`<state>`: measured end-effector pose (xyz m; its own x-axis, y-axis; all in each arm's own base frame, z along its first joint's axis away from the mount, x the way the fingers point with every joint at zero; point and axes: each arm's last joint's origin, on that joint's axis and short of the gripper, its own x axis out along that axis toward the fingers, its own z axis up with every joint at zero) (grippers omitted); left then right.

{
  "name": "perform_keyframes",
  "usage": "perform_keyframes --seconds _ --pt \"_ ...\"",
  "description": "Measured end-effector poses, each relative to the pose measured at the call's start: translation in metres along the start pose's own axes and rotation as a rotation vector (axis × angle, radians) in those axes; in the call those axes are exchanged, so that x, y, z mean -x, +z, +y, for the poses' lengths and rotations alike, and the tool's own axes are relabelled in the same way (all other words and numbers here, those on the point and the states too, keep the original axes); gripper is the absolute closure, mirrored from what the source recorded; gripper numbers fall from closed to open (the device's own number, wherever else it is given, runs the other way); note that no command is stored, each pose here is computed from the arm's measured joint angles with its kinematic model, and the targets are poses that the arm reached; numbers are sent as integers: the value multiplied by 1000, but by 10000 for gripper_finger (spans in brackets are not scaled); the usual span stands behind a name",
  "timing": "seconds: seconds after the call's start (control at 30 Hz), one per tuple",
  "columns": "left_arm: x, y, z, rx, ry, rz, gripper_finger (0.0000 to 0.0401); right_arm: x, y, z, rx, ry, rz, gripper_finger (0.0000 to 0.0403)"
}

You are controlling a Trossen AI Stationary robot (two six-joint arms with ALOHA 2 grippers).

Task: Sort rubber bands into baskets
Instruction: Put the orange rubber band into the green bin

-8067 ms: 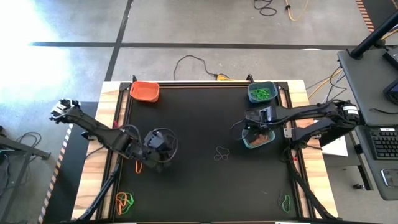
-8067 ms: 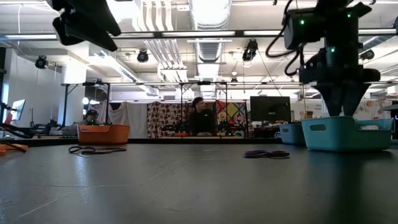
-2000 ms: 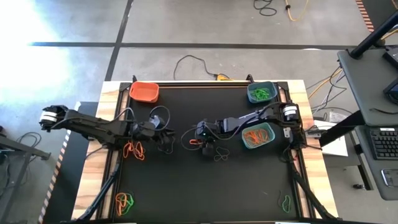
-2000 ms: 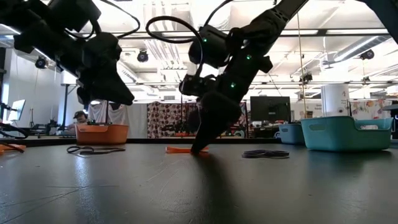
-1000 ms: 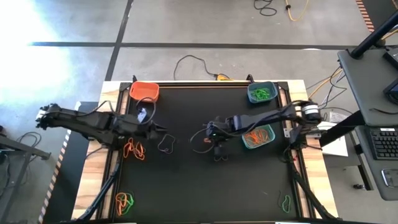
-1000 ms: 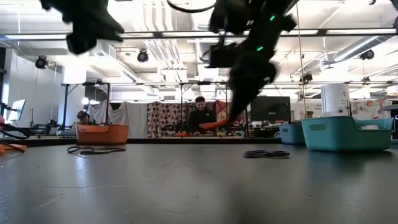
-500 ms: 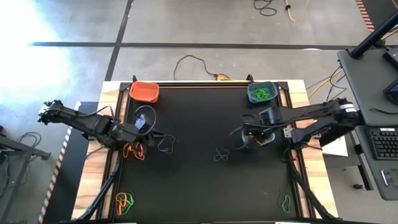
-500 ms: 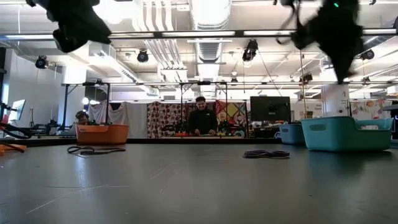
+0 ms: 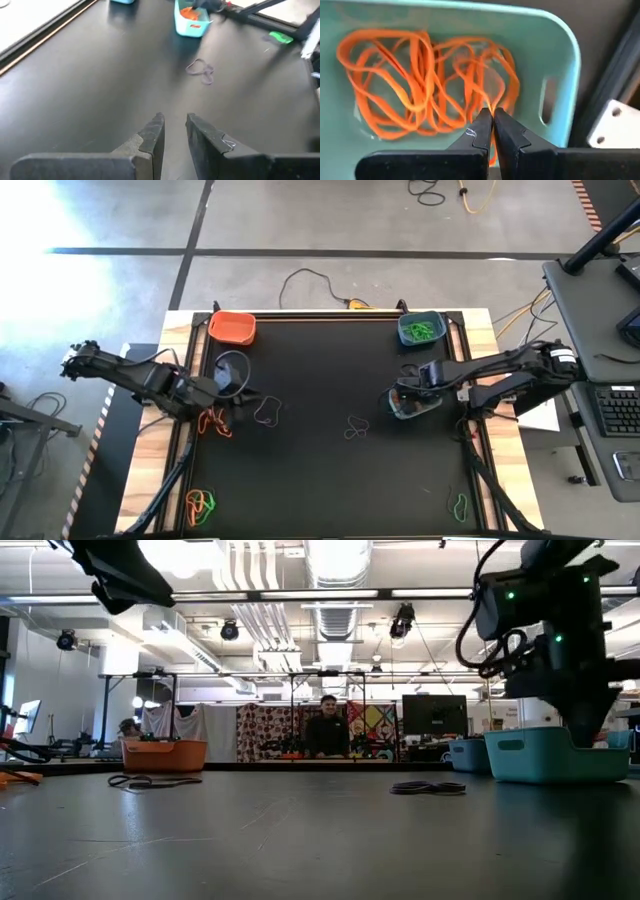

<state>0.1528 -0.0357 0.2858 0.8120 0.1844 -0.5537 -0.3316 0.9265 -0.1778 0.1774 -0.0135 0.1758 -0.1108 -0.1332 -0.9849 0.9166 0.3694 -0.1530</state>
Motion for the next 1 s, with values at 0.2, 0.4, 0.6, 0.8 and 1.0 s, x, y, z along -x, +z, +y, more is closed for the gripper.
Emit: perform_keyframes --seconds 0.2,0.4,0.6,0.8,1.0 --pt "3 -5 5 15 33 33 332 -9 4 -1 -44 12 -46 392" --pt "3 -6 6 47 42 45 330 -15 2 -4 -91 -2 -3 356" --pt "5 -16 12 117 113 135 310 -5 3 -3 -50 -9 24 282" --pt "6 -26 19 179 197 211 272 28 11 3 60 8 8 236" --pt "0 -36 21 218 228 230 223 62 19 9 109 65 -35 217"
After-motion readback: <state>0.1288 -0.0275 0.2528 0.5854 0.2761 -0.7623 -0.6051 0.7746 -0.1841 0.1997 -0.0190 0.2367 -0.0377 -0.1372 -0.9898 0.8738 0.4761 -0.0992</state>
